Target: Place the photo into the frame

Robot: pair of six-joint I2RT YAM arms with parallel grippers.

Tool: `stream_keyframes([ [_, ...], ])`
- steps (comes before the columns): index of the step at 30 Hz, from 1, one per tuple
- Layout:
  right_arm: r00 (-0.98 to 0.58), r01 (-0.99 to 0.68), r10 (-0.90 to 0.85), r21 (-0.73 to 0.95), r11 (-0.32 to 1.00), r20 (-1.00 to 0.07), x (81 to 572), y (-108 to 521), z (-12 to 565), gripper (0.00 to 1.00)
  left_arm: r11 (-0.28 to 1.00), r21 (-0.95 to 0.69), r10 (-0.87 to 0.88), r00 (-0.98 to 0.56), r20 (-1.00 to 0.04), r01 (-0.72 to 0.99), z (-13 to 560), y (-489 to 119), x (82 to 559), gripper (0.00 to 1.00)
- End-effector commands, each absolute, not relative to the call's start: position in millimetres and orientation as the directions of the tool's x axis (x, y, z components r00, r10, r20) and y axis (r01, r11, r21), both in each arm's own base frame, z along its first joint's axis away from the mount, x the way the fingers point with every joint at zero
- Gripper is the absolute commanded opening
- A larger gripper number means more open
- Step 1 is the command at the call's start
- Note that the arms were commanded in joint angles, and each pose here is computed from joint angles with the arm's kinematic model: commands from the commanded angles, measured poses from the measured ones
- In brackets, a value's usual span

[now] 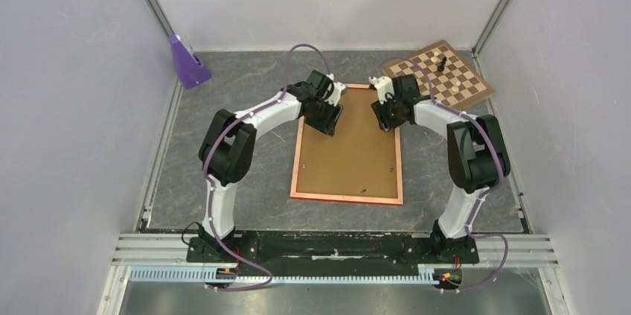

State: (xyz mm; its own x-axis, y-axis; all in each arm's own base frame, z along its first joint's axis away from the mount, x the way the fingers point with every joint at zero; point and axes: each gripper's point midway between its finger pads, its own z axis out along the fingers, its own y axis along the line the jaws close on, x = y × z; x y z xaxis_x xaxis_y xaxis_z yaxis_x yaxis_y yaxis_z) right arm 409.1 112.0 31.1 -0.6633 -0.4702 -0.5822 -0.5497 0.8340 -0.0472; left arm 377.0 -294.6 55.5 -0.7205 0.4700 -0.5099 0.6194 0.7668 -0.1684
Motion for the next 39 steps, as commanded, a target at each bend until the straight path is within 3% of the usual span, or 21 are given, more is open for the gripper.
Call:
stream_keyframes([
  [1,-0.654,-0.542,-0.503,-0.114,0.833,-0.566,425,106,39,0.45,0.736,-0.128,0.533,-0.685,-0.498,0.665,51,-303,373,0.57],
  [13,-0.661,-0.541,-0.539,-0.167,0.824,-0.522,430,96,35,0.45,0.714,-0.120,0.580,-0.678,-0.452,0.690,35,-306,360,0.56],
  [22,-0.640,-0.545,-0.438,-0.028,0.838,-0.631,433,128,56,0.45,0.710,-0.136,0.580,-0.683,-0.444,0.691,32,-309,357,0.55],
  [29,-0.565,-0.519,-0.527,-0.222,0.825,-0.635,459,109,79,0.45,0.708,-0.144,0.575,-0.683,-0.451,0.692,35,-311,358,0.55],
  [39,-0.562,-0.560,-0.656,-0.352,0.750,-0.503,463,91,73,0.43,0.708,-0.144,0.574,-0.682,-0.453,0.691,35,-312,359,0.54],
])
